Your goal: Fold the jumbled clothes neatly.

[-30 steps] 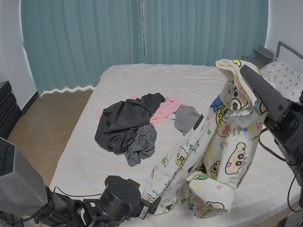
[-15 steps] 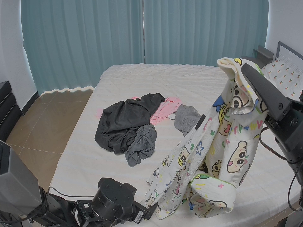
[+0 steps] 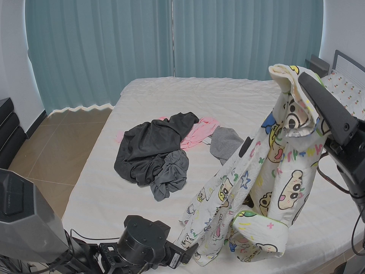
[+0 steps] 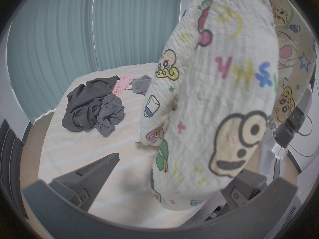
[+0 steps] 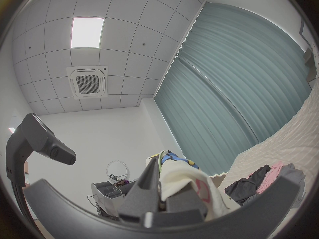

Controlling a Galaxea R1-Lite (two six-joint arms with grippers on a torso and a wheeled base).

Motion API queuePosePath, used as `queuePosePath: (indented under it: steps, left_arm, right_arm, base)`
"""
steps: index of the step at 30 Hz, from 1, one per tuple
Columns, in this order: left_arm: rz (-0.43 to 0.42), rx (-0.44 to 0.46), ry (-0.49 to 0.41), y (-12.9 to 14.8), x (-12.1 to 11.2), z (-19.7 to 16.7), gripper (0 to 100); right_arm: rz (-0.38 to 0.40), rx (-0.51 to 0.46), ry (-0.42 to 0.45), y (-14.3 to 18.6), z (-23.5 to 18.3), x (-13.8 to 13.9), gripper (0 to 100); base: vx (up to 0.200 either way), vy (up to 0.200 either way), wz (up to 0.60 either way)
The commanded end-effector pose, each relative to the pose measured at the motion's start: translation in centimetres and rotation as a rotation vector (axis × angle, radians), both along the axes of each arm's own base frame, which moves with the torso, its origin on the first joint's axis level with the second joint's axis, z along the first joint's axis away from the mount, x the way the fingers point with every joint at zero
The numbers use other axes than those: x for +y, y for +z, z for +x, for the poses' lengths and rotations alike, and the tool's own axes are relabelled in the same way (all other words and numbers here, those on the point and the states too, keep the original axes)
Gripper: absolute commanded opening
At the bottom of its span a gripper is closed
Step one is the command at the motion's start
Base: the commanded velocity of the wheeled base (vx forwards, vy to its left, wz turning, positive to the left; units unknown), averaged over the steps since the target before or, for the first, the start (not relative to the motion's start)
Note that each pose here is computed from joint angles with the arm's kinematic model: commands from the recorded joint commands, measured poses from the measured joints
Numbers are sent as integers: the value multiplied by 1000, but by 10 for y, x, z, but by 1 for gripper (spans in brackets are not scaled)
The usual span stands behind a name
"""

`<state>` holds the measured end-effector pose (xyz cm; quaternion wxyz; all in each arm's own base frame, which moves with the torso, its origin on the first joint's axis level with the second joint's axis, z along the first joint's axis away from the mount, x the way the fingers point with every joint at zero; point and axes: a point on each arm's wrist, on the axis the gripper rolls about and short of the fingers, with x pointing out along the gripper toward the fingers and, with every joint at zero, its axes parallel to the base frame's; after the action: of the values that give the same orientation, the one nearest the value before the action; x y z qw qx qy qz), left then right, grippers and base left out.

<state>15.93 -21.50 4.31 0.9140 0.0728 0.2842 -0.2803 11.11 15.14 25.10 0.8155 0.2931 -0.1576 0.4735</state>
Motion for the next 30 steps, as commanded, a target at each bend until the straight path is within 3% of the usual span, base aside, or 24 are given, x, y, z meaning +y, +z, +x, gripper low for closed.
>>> queuePosePath:
  steps: [1,5,10,11,19,24,27,30]
  left_arm:
    - [21,34,23,-18,-3,3,100]
    - [-44,29,44,-16,-6,5,100]
    - [-52,30,59,-17,-4,7,100]
    - [-52,30,59,-17,-4,7,0]
    - [-55,69,91,-21,4,2,0]
    - [-201,22,153,-3,11,1,0]
    - [-274,2,211,8,19,0,0]
    - [-418,-70,328,32,30,6,0]
  right_arm:
    - [5,-4,6,1,-2,-1,0]
    - [5,-4,6,2,-3,-3,0]
    - [5,-5,8,2,-4,-3,0]
    - [5,-5,8,2,-4,-3,0]
    - [-3,0,6,0,-3,-3,0]
    - [-11,10,-5,-2,-1,-3,0]
    - [-37,27,-63,-7,9,-8,0]
    - [-81,74,-159,-13,26,-19,0]
  base:
    - [0,0,0]
    - [0,0,0]
    - [0,0,0]
    - [0,0,0]
    - [0,0,0]
    - [0,0,0]
    - [0,0,0]
    - [0,0,0]
